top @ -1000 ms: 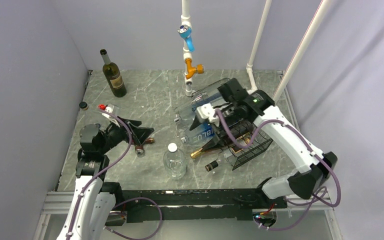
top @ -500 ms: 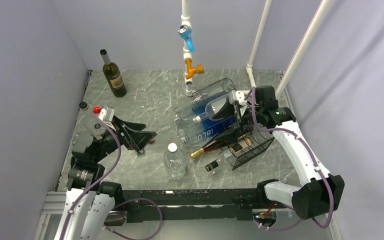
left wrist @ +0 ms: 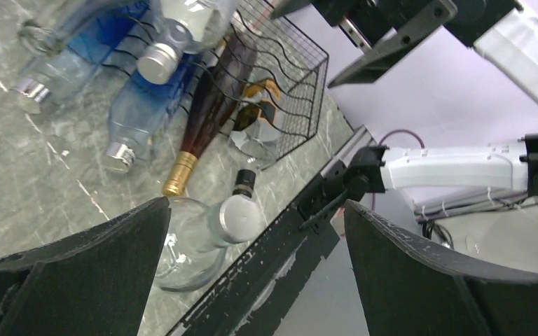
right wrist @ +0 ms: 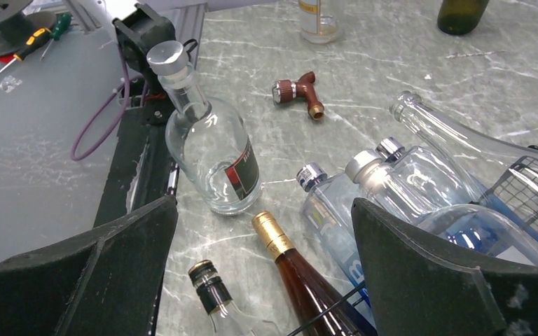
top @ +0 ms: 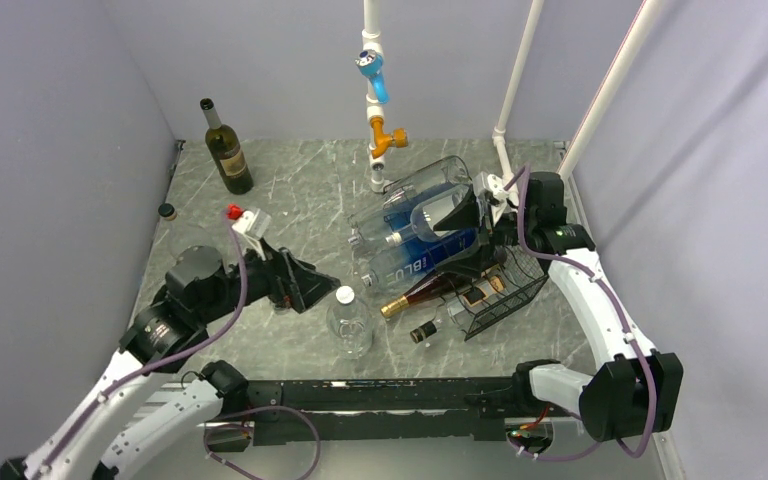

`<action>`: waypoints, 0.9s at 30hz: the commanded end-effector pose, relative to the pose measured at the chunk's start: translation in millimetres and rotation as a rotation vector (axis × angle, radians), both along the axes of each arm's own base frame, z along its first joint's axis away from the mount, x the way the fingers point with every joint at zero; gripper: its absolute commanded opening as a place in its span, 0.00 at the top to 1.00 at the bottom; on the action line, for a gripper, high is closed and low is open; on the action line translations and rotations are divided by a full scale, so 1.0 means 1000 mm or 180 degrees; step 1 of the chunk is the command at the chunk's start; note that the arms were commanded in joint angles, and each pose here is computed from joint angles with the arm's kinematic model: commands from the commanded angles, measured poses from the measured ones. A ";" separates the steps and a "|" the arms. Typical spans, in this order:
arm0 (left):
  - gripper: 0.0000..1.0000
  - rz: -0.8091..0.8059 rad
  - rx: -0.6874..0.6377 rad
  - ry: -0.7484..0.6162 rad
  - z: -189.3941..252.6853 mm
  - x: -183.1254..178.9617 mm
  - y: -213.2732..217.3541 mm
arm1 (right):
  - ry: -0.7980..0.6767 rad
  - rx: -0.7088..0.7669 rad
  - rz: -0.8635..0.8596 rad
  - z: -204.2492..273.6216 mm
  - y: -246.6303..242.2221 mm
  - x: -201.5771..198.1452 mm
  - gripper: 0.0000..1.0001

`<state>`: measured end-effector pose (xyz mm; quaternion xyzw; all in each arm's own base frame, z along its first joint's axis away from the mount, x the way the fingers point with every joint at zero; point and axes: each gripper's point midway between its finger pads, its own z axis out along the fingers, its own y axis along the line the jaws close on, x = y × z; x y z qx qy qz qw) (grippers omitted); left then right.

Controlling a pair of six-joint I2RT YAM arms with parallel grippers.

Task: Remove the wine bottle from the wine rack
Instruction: Pick up the wine bottle from the corner of the board.

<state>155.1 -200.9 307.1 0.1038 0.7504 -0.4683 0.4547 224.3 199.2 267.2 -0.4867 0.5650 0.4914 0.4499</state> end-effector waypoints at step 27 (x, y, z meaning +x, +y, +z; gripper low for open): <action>0.00 0.0597 0.2145 -0.0128 -0.044 0.002 -0.050 | -0.0192 0.0132 0.0045 0.008 -0.005 -0.002 0.01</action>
